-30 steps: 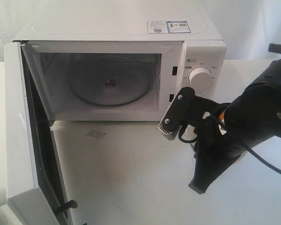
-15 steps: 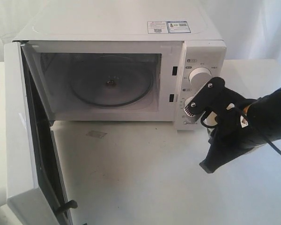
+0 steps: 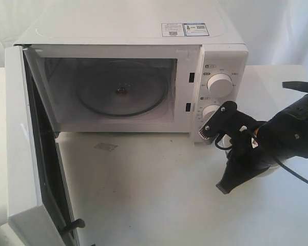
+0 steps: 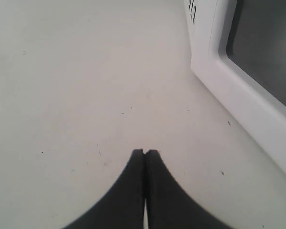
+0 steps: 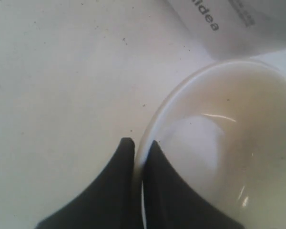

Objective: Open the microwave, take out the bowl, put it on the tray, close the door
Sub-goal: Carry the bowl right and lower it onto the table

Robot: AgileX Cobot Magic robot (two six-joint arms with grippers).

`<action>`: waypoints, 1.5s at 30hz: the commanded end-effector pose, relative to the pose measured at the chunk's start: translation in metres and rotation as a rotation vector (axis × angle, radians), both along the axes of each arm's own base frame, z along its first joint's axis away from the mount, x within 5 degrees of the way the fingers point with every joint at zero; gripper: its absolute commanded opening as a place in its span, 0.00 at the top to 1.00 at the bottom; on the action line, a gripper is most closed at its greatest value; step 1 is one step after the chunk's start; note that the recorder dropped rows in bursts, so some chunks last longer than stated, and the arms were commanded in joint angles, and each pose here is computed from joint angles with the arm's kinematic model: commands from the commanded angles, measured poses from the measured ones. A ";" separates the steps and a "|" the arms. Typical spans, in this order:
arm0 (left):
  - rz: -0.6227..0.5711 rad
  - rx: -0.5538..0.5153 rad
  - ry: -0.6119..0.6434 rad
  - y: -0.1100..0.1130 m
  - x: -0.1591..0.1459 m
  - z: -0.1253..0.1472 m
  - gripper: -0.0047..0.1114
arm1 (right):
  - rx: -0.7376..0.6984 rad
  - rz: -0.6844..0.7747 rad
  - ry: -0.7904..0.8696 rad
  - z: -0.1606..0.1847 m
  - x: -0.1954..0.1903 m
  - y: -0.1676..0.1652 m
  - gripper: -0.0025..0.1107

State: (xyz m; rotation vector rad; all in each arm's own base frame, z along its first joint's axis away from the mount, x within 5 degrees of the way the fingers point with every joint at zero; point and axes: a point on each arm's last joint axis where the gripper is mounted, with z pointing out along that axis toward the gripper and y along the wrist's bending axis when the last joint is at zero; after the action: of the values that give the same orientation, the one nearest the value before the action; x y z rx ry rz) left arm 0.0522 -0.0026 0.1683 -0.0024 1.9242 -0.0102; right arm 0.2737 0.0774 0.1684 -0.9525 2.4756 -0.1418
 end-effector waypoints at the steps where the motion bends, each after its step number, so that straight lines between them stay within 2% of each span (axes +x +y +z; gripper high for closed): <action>1: -0.004 -0.001 0.003 0.000 0.000 -0.001 0.96 | -0.015 0.004 -0.029 0.001 0.004 -0.008 0.98; 25: -0.004 -0.001 0.003 0.000 0.000 -0.001 0.96 | 0.007 0.013 -0.056 -0.012 0.013 -0.006 0.97; 28: -0.004 -0.001 0.003 0.000 0.000 -0.001 0.96 | 0.008 0.013 -0.058 -0.012 0.013 -0.006 0.89; 29: -0.004 -0.001 0.003 0.000 0.000 -0.001 0.96 | 0.009 0.014 -0.060 -0.012 0.013 -0.006 0.83; 30: -0.004 -0.001 0.003 0.000 0.000 -0.001 0.96 | 0.009 0.014 -0.060 -0.012 0.013 -0.006 0.81; 36: -0.004 -0.001 0.003 0.000 0.000 -0.001 0.96 | 0.008 0.013 -0.058 -0.012 0.013 -0.006 0.78; 41: -0.004 -0.001 0.003 0.000 0.000 -0.001 0.96 | 0.003 0.011 -0.046 -0.013 0.012 -0.007 0.61; 45: -0.004 -0.001 0.003 0.000 0.000 -0.001 0.96 | 0.003 0.001 -0.048 -0.013 0.013 -0.010 0.61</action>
State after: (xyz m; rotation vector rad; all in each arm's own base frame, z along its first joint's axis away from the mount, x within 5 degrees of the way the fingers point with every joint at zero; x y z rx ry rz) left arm 0.0522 -0.0026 0.1683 -0.0024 1.9242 -0.0102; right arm 0.2868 0.0721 0.1562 -0.9316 2.4275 -0.1453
